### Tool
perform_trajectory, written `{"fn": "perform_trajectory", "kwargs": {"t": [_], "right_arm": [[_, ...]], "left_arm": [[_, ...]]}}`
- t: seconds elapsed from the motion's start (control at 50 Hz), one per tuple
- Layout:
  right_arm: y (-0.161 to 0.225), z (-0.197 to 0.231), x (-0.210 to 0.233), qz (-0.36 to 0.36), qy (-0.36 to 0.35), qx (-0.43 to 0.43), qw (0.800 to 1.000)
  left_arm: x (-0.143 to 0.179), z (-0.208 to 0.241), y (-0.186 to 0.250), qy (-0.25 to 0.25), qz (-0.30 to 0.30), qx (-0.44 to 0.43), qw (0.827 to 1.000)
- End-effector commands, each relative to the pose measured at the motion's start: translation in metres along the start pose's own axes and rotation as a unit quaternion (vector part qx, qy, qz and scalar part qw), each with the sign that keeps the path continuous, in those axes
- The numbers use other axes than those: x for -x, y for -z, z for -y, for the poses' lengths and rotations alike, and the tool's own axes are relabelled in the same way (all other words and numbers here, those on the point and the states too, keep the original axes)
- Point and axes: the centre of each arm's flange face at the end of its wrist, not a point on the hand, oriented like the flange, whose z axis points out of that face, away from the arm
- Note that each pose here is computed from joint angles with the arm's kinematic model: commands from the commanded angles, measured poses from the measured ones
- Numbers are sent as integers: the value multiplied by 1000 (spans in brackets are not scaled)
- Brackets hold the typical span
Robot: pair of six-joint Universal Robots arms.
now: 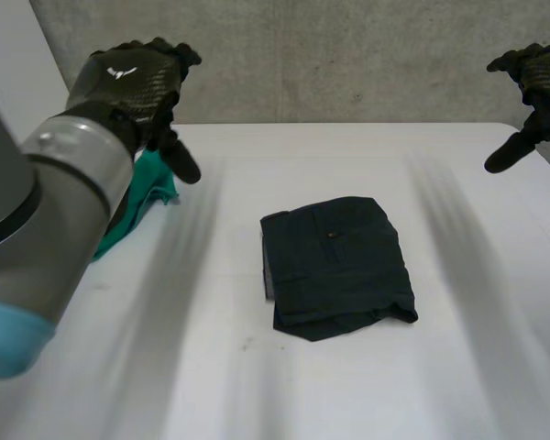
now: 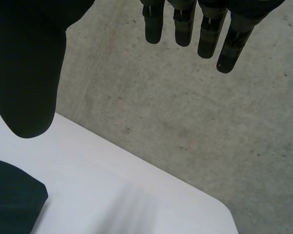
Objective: Fold the laundry.
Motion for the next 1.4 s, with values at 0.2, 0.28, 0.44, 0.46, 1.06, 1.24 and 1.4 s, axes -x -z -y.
{"fn": "perform_trajectory", "kwargs": {"t": [0.2,0.28,0.44,0.46,1.06,1.24,1.4], "right_arm": [[24,-59,16,28,-23,152,988],[31,-78,21,38,-33,187,981],[37,-123,43,89,-83,234,965],[37,-126,45,93,-91,236,963],[-8,-196,102,140,-105,186,967],[-36,-190,100,139,-45,143,979],[-78,-174,100,146,41,73,986]], "left_arm": [[-13,-22,38,-6,-133,33,991],[-10,-28,38,-7,-131,42,990],[-7,-32,36,-7,-126,48,991],[-7,-32,36,-7,-125,47,991],[-13,-46,24,-7,-127,58,990],[-14,-52,19,-8,-127,68,990],[-15,-58,16,-9,-126,77,989]]}}
